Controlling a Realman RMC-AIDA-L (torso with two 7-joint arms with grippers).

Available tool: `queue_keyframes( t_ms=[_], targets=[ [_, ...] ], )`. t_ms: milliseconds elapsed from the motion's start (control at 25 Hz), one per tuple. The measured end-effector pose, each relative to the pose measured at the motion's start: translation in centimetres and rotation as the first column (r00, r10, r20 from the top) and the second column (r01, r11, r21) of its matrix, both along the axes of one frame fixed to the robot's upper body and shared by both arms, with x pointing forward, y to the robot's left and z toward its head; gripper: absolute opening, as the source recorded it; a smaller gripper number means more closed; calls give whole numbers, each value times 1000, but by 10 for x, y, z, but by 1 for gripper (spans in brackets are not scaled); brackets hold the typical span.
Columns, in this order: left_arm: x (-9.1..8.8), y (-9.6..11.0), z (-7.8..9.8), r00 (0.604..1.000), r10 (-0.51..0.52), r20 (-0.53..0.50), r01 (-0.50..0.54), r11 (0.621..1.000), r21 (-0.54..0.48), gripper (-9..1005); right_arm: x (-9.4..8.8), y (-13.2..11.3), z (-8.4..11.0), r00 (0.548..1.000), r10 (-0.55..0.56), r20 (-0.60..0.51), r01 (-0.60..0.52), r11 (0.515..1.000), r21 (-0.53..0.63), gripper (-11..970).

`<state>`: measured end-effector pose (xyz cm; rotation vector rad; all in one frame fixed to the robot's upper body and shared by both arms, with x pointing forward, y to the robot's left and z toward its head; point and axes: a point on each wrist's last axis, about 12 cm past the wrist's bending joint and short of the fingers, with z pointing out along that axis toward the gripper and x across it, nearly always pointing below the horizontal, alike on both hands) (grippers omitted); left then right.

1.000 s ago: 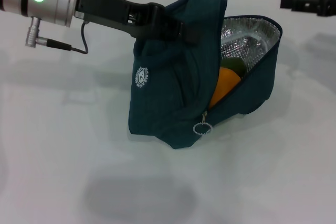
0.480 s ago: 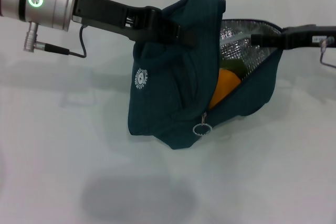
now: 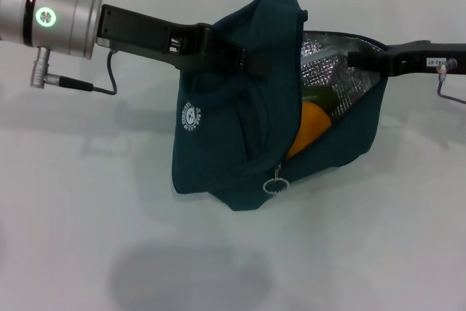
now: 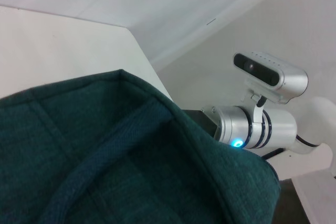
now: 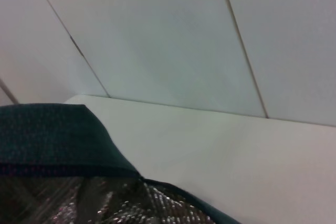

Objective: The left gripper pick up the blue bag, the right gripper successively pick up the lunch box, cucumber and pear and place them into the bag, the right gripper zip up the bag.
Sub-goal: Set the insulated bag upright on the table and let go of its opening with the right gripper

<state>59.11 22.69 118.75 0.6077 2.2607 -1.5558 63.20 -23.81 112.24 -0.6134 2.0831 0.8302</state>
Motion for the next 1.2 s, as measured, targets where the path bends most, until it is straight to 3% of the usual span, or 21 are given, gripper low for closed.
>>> queue_keyframes(
  t_ms=[400, 760, 1200],
  targets=[
    [-2, -2, -4, 1000, 0, -28, -1, 999, -40, 69, -5, 0, 9, 998, 64, 3, -64, 998, 17, 118],
    [-4, -4, -10, 1000, -15, -9, 14, 998, -59, 69, -9, -5, 20, 994, 109, 24, -110, 993, 34, 26],
    [-15, -19, -23, 996, -91, 5, 91, 991, -97, 68, -28, -25, 66, 967, 202, 155, -233, 947, 221, 16]
  ],
)
